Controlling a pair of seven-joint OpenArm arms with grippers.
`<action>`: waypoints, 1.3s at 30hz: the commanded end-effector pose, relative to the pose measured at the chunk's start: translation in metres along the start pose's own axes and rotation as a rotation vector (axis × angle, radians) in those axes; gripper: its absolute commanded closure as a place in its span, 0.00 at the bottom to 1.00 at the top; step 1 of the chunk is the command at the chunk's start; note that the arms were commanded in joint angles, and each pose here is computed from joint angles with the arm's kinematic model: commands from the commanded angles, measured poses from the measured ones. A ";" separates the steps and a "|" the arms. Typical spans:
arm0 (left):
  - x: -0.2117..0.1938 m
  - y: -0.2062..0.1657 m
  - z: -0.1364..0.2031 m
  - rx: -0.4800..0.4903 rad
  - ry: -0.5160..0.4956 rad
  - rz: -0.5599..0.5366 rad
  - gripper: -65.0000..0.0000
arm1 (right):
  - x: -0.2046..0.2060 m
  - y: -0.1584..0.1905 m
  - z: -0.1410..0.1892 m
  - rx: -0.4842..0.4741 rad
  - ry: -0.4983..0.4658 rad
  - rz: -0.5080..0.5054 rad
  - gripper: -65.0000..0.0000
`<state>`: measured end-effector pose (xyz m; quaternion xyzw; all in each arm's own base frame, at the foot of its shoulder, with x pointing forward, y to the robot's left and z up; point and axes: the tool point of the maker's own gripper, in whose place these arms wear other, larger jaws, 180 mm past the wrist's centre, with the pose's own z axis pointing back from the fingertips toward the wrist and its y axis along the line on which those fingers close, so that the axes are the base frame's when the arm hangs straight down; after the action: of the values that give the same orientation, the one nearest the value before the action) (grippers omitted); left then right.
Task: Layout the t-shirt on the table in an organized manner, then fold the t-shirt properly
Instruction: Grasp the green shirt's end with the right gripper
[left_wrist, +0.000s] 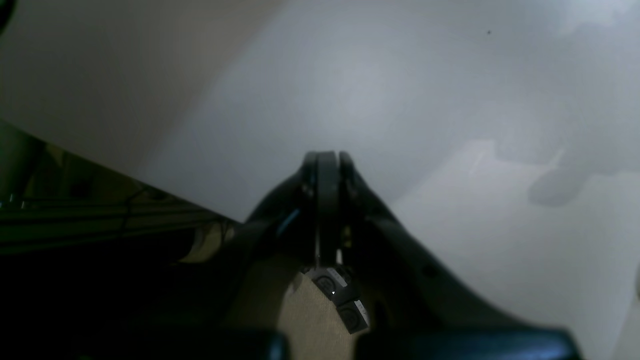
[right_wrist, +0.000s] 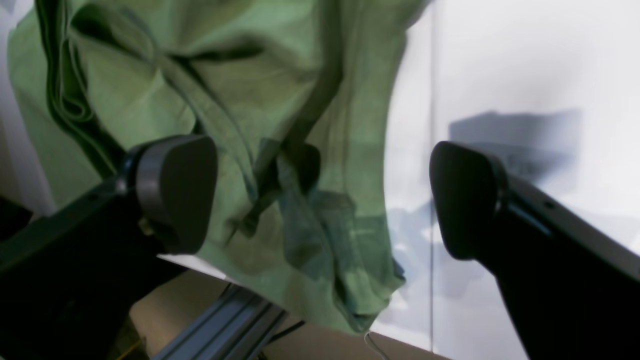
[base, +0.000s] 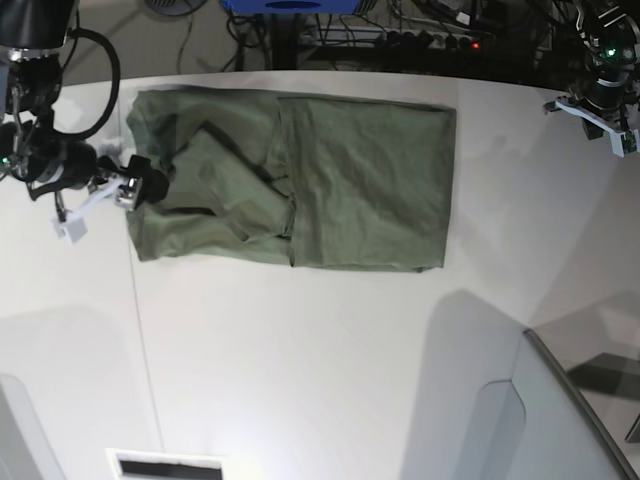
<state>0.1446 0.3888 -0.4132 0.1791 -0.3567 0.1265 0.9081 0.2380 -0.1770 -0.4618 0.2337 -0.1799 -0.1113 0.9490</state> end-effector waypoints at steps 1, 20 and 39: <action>0.012 0.007 0.002 0.014 -0.039 -0.009 1.00 | 0.010 -0.002 0.005 0.007 -0.027 -0.003 0.01; 0.010 0.007 0.003 0.014 -0.034 -0.012 1.00 | -0.032 0.045 -0.036 0.106 0.108 0.031 0.14; 0.009 0.008 0.003 0.014 -0.034 -0.012 1.00 | -0.026 0.036 -0.050 0.091 0.105 -0.017 0.98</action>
<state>0.1424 0.3891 -0.4138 0.1798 -0.3543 0.1257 0.9090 0.2328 -0.1125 -0.4962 0.2915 -0.1228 -0.0998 0.9434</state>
